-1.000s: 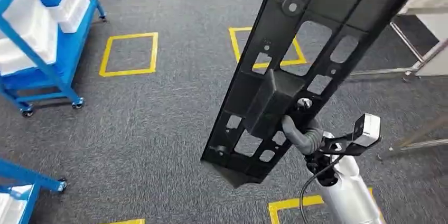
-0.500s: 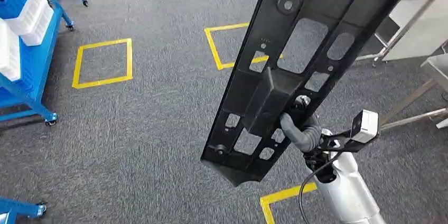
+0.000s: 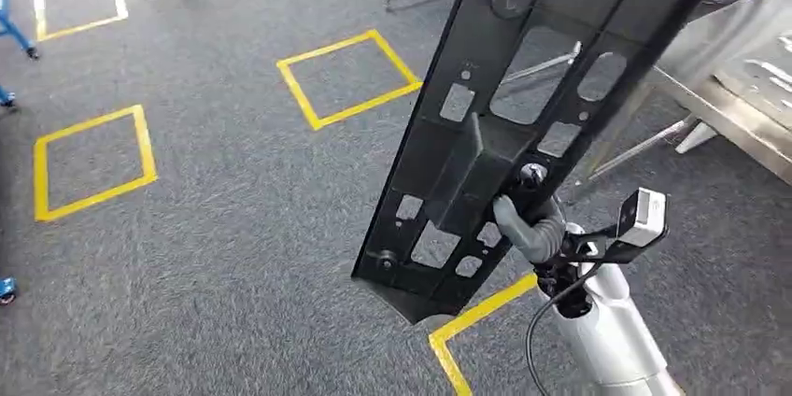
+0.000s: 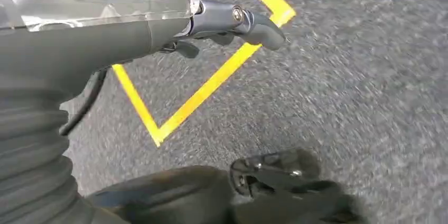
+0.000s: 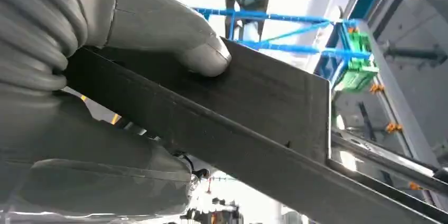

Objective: Take the parts from the cabinet and place them on the table.

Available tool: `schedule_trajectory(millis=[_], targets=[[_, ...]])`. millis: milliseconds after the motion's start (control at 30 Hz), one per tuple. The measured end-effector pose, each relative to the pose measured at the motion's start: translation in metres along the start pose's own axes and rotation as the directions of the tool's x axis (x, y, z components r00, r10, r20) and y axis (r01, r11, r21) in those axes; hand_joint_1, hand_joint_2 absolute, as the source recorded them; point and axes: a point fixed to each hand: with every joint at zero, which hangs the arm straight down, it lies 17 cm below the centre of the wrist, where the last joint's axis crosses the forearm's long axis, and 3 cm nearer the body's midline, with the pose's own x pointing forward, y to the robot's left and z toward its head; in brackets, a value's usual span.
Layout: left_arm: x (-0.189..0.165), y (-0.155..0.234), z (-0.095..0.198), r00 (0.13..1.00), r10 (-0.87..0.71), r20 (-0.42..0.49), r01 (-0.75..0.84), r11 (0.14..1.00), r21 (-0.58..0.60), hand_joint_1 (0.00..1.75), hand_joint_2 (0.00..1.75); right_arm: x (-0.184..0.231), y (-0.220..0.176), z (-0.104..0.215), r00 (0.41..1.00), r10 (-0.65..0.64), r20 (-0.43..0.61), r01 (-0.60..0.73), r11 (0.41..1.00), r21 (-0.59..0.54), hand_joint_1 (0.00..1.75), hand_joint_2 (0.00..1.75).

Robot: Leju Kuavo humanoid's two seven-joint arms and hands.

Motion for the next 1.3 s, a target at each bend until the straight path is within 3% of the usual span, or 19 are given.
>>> schedule_trajectory(millis=[867,1300], targets=[[0.007,0.002,-0.002,1.000,-0.019,0.010,0.019,1.000,-0.005,0.00,1.75,0.000,0.005,0.018,1.000,-0.017,0.007,0.017,0.998,-0.068,1.75,1.75],[0.004,0.005,-0.002,1.000,-0.007,0.009,0.007,1.000,0.003,0.00,1.75,0.005,0.007,0.014,1.000,-0.006,0.011,0.007,0.999,-0.034,1.75,1.75]])
